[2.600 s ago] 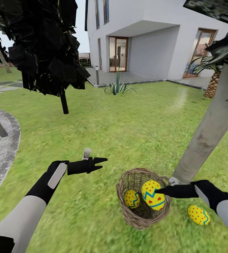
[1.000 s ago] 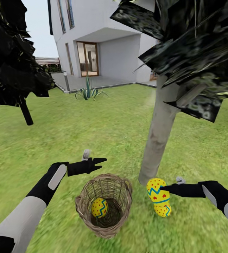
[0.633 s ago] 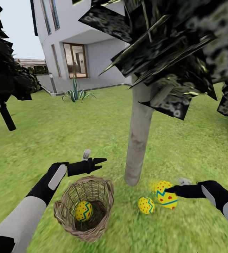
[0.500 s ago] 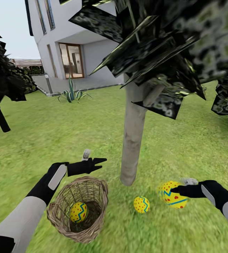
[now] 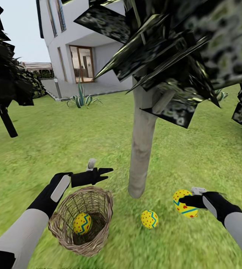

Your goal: Take the three Easter eggs out of the wicker basket on the lawn in the garden, then place them on the lawn next to a single tree (choose any tree) so that all three eggs are next to the same tree and none are left in the basket.

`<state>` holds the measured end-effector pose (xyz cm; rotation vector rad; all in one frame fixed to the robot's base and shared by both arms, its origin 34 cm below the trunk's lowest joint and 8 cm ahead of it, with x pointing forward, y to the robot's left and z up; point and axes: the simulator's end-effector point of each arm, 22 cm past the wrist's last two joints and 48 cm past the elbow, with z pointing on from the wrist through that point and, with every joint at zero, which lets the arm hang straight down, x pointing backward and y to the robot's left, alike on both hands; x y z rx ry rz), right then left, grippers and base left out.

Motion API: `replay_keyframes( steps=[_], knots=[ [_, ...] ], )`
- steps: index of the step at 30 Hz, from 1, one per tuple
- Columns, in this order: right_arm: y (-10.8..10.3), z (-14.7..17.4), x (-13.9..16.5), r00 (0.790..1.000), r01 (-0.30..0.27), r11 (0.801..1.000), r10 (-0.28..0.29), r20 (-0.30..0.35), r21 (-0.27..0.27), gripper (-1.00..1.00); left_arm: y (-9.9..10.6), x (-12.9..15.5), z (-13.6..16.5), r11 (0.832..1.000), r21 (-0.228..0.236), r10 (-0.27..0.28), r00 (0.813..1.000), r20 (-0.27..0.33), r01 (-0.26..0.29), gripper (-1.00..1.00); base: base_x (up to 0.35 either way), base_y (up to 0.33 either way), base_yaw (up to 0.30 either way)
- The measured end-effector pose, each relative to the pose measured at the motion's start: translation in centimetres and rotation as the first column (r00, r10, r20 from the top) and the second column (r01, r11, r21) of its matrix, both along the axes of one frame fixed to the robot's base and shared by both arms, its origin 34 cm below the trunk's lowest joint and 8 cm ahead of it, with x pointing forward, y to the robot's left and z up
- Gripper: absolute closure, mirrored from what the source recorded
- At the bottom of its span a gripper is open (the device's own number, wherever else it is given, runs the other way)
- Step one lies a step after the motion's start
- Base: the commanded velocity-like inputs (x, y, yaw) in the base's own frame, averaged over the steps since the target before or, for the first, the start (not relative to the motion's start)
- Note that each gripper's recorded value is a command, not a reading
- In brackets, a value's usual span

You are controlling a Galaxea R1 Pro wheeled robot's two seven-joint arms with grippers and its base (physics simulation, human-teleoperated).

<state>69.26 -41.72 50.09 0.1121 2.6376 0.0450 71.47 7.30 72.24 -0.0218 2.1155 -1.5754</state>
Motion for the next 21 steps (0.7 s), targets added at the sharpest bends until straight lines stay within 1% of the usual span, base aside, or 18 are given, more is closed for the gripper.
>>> replay_keyframes(
  steps=[2,5,8,15,18,19,21],
  knots=[
    [0.6,-0.3,0.5,1.000,0.012,0.999,-0.011,0.016,-0.042,1.00,0.0,0.0,-0.1,1.000,0.000,0.001,1.000,-0.001,-0.001,-1.00,0.121,-0.122,0.248],
    [0.8,-0.2,1.2,0.999,0.013,0.998,-0.010,0.049,-0.055,1.00,0.0,0.0,-0.2,1.000,-0.001,0.000,1.000,-0.003,0.000,-1.00,0.028,-0.027,0.245],
    [1.3,-0.3,1.6,0.998,0.007,0.999,-0.004,0.064,-0.053,1.00,0.0,0.0,-0.4,1.000,-0.001,0.000,1.000,-0.007,0.000,-1.00,0.003,-0.003,0.245],
    [2.7,-1.3,1.5,0.998,-0.006,0.999,0.008,0.058,-0.041,1.00,-0.1,-0.1,-1.2,1.000,-0.003,-0.001,1.000,-0.013,0.001,-1.00,0.000,0.000,0.230],
    [2.6,-2.0,1.3,0.998,-0.001,0.999,0.004,0.055,-0.044,1.00,-0.2,-0.2,-1.8,1.000,-0.005,-0.002,1.000,-0.014,0.002,-1.00,0.000,0.000,0.033],
    [2.3,-2.2,1.3,0.998,0.005,0.999,-0.002,0.055,-0.053,1.00,-0.2,-0.2,-2.0,1.000,-0.004,-0.002,1.000,-0.013,0.002,-1.00,0.000,0.000,0.004],
    [1.2,-2.7,1.1,0.998,0.032,0.995,-0.027,0.052,-0.095,1.00,-0.2,-0.3,-2.5,1.000,-0.004,-0.002,1.000,-0.013,0.002,-1.00,0.000,0.000,0.001]
  ],
)
